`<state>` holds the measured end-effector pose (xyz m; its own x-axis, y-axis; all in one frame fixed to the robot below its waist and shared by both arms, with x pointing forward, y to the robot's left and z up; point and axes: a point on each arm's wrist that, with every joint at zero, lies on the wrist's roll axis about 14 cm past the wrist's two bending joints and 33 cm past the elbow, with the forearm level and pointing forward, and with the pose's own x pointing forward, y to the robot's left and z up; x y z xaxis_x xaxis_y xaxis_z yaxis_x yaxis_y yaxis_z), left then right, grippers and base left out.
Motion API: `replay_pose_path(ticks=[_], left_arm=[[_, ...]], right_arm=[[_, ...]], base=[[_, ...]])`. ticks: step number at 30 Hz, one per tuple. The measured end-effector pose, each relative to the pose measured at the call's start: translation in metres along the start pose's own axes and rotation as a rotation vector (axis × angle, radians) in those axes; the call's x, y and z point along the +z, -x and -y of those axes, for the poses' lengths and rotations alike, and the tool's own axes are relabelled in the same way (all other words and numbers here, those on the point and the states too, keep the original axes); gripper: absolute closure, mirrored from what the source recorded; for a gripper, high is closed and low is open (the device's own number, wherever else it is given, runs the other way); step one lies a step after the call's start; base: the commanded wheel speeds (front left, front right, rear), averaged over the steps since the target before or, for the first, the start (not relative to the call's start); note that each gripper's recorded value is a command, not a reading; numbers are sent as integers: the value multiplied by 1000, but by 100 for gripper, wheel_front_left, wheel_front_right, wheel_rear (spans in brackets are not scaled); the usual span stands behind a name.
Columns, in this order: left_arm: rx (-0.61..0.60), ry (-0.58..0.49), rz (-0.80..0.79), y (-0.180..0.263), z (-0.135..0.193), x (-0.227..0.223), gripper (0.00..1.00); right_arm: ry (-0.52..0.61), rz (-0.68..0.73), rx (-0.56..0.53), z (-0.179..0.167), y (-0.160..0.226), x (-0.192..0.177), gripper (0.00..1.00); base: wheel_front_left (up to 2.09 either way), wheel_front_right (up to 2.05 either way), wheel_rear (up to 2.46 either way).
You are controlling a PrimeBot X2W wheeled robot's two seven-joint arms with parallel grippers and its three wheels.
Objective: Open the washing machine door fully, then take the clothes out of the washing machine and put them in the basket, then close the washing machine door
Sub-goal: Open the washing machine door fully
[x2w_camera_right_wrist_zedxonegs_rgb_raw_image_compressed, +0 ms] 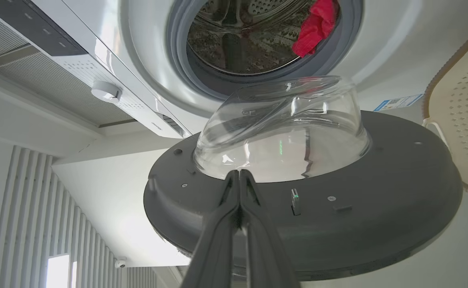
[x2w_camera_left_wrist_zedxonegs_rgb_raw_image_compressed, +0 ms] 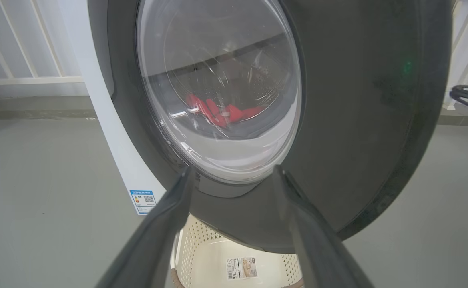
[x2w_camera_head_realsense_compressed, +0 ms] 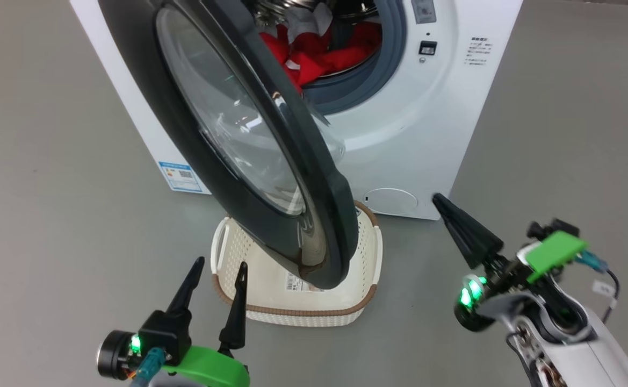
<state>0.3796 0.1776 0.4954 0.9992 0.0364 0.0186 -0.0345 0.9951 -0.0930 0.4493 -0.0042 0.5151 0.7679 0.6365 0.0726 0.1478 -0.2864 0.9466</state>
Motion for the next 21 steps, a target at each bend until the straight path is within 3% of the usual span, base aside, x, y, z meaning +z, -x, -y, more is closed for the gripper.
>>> replay_pose_path(ticks=[10, 11, 13, 14, 15, 16, 21], left_arm=[[-32, 5, -4, 0, 11, -2, 0], [-34, 5, -4, 1, 11, -2, 0], [-38, 5, -9, 1, 13, -4, 0], [-41, 6, -12, 2, 13, -5, 0], [-43, 6, -13, 2, 14, -5, 0], [-45, 6, -13, 2, 15, -5, 0], [-58, 1, -10, 0, 17, -5, 0]], right_arm=[[69, 191, 18, 4, 75, 30, 100], [68, 205, 19, 5, 83, 31, 96], [69, 231, 18, 6, 97, 31, 70], [70, 236, 21, 6, 102, 30, 51], [70, 242, 24, 6, 108, 28, 21], [71, 249, 27, 5, 113, 27, 1], [90, 327, 14, 8, 137, 29, 0]], base=[[0, 0, 0], [0, 0, 0], [0, 0, 0], [0, 0, 0], [0, 0, 0], [0, 0, 0], [0, 0, 0]])
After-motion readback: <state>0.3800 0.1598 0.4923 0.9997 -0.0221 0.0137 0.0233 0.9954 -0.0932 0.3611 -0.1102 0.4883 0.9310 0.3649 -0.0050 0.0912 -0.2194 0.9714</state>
